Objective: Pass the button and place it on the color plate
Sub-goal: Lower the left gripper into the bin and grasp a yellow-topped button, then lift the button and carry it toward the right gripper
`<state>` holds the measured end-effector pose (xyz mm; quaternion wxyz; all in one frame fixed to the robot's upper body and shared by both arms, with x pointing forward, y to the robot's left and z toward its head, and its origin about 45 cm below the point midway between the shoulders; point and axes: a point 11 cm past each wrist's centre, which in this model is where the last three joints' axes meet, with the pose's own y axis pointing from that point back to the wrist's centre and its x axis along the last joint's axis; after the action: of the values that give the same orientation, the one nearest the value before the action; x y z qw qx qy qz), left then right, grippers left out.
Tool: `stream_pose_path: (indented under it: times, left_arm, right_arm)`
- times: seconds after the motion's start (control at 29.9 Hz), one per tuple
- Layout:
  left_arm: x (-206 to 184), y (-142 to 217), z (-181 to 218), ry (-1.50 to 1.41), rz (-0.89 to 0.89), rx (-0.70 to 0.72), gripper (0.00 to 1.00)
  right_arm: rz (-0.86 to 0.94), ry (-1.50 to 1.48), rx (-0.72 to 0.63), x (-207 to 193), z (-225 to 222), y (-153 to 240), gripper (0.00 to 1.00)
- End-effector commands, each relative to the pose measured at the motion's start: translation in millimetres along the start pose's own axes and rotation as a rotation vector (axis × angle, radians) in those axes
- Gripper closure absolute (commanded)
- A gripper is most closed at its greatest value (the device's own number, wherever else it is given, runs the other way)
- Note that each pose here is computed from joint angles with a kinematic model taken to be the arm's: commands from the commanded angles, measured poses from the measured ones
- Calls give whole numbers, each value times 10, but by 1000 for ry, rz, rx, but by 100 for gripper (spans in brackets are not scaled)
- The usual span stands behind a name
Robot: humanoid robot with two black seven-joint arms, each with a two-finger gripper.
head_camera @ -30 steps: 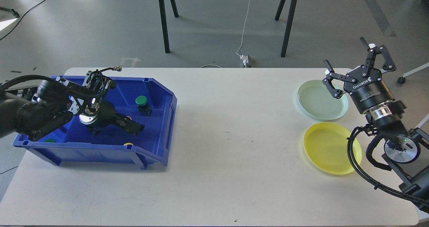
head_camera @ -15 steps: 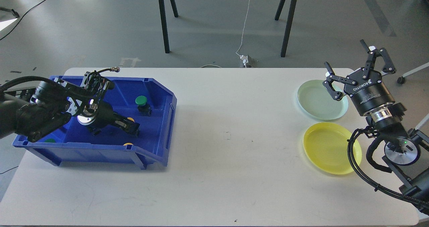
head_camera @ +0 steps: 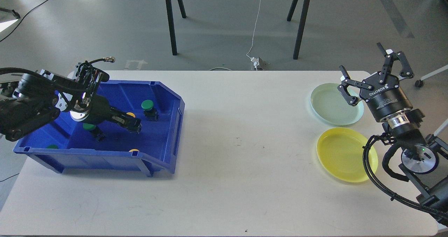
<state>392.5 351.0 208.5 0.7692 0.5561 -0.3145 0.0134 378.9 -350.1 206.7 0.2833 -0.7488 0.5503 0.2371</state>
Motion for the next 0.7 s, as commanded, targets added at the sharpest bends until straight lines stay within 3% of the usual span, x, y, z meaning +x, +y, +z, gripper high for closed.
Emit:
stream_pose_path:
  times: [0.0, 0.23, 0.3, 0.5, 0.67]
  left_arm:
    - [65, 417, 57, 1, 78, -33, 89]
    - [290, 1182, 265, -25, 264, -81, 89]
    - [374, 1301, 398, 20, 326, -149, 89]
    - [696, 1328, 773, 229, 457, -425, 89]
    - [886, 1008, 1236, 455, 456, -732, 89]
  right_arm:
    - [118, 44, 0, 140, -7, 11, 1]
    - [118, 49, 27, 59, -35, -28, 1]
    - [95, 42, 41, -21, -62, -61, 1]
    - [-17, 36, -23, -377, 112, -118, 1]
    - [-61, 60, -64, -476, 305, -85, 1]
